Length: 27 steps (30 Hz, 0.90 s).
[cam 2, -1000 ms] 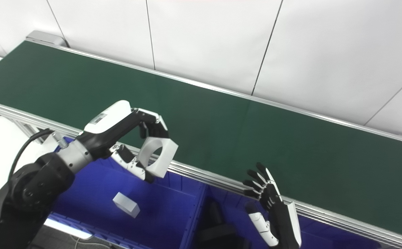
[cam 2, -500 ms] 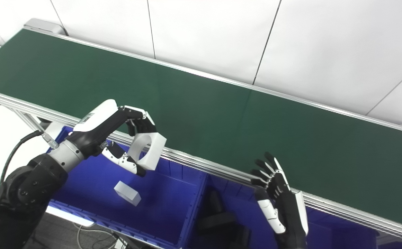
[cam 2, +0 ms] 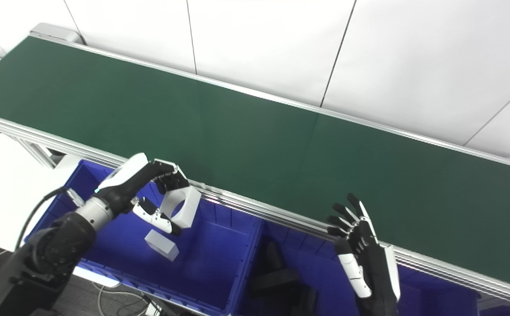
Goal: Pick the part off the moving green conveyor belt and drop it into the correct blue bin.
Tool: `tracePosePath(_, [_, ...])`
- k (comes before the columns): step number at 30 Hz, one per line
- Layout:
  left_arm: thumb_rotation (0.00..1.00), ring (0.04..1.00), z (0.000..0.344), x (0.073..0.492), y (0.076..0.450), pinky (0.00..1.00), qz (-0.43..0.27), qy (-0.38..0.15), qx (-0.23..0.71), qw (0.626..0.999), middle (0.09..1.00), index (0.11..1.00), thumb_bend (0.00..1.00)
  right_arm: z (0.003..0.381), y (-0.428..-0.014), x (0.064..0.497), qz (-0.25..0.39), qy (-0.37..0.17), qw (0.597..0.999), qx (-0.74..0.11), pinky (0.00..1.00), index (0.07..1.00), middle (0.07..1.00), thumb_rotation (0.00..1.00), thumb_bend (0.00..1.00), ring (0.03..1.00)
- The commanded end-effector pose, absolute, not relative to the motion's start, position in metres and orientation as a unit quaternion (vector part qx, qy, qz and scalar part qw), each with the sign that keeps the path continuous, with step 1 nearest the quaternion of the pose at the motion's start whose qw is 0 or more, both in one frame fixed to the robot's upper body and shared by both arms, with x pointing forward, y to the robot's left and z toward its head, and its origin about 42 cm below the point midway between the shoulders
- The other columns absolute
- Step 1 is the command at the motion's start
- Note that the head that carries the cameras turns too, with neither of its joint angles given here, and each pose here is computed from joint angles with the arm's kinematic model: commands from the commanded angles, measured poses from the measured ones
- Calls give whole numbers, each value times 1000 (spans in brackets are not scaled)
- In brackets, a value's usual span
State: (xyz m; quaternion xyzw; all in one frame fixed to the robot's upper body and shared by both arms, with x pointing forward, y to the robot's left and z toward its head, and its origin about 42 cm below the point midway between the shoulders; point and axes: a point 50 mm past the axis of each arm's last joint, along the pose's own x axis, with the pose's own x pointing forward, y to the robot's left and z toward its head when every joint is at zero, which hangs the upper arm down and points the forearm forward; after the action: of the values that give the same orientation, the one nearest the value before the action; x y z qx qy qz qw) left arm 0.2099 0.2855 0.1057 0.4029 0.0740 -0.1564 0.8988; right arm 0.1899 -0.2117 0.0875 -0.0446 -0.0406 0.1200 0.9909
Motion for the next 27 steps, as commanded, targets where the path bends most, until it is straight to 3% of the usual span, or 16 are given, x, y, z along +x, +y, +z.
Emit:
tracePosePath(1, [0,473,107,215,287,437,-140,48,408,901,498,478,520,100,-212,192,119,-61,990,-42,703,946,847,785,651,779])
tracePosePath(13, [0,439,58,209,287,383,-161,117,427,882,481,492,521,101,-211,192,117,-60,991,-40,701,949,849,785,651,776])
tracePosePath(27, [0,426,52,199,290,361,-167,127,436,875,471,498,521,103,-211,193,117,-62,990,-44,697,945,847,788,646,776])
